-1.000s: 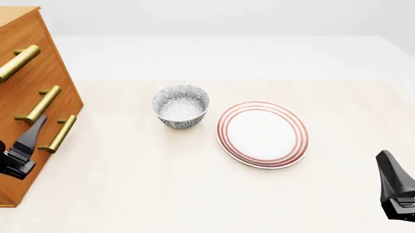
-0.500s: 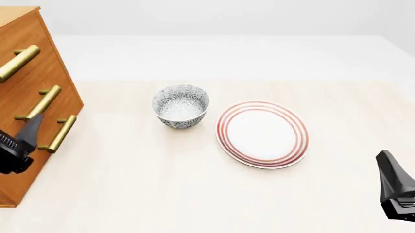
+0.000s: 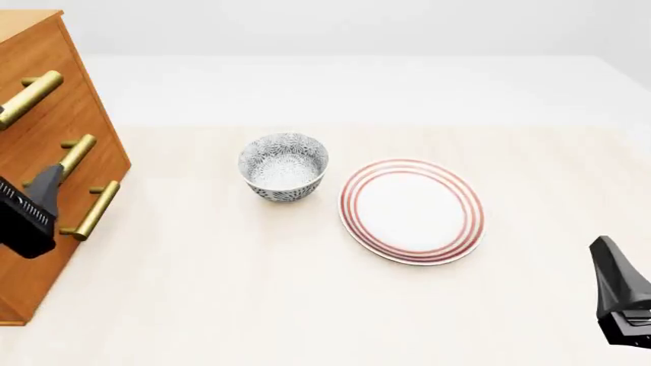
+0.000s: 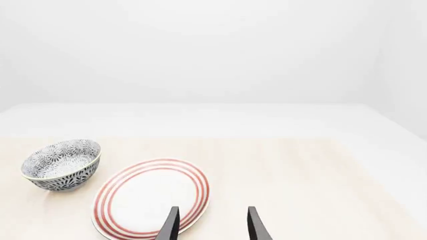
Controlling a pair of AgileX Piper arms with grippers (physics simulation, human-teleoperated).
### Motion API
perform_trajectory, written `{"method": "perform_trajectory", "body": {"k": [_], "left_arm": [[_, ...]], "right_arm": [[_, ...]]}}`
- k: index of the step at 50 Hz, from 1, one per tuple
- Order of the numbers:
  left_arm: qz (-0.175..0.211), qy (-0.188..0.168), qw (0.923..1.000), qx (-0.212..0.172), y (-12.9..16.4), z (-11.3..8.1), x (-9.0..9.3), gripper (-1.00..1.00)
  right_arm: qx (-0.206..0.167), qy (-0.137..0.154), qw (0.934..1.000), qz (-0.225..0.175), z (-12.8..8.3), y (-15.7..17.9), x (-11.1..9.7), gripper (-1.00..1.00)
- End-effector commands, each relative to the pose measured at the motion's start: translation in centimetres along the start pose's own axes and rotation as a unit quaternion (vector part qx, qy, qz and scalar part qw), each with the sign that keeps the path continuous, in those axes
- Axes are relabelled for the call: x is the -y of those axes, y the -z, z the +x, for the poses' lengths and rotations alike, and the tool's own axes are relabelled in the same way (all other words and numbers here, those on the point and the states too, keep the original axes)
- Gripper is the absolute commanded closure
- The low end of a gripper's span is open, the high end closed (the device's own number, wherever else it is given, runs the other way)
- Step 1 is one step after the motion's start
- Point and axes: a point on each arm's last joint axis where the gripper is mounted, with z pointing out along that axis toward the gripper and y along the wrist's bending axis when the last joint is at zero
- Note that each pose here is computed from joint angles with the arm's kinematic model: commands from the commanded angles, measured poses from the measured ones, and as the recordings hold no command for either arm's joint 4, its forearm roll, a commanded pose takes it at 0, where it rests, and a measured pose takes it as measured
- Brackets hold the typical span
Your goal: Open the top drawer of the cabinet.
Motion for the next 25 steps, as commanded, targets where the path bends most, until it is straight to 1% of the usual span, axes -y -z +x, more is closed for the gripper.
{"method": "perform_trajectory", "body": {"k": [1, 8, 9, 14, 19, 25], "left_arm": [[-0.013, -0.042, 0.9987, -0.026, -0.7, 0.8, -0.1, -1.0], [-0.011, -0.057, 0.998, -0.024, -1.5, 0.8, -0.2, -1.0], [-0.011, -0.063, 0.9975, -0.029, -1.6, 1.0, -0.1, -1.0], [-0.009, -0.067, 0.9973, -0.027, -2.4, 0.9, -0.3, -1.0], [-0.005, -0.079, 0.9965, -0.029, -3.2, 1.1, 0.2, -1.0], [-0.004, -0.083, 0.996, -0.031, -4.0, 1.3, 0.6, -1.0]], "right_arm": [[0.0, 0.0, 1.0, 0.0, 0.0, 0.0, 0.0, -1.0], [0.0, 0.0, 1.0, 0.0, 0.0, 0.0, 0.0, -1.0], [0.0, 0.0, 1.0, 0.0, 0.0, 0.0, 0.0, -1.0], [0.0, 0.0, 1.0, 0.0, 0.0, 0.0, 0.0, -1.0], [0.0, 0.0, 1.0, 0.0, 0.0, 0.0, 0.0, -1.0], [0.0, 0.0, 1.0, 0.0, 0.0, 0.0, 0.0, -1.0]]}}
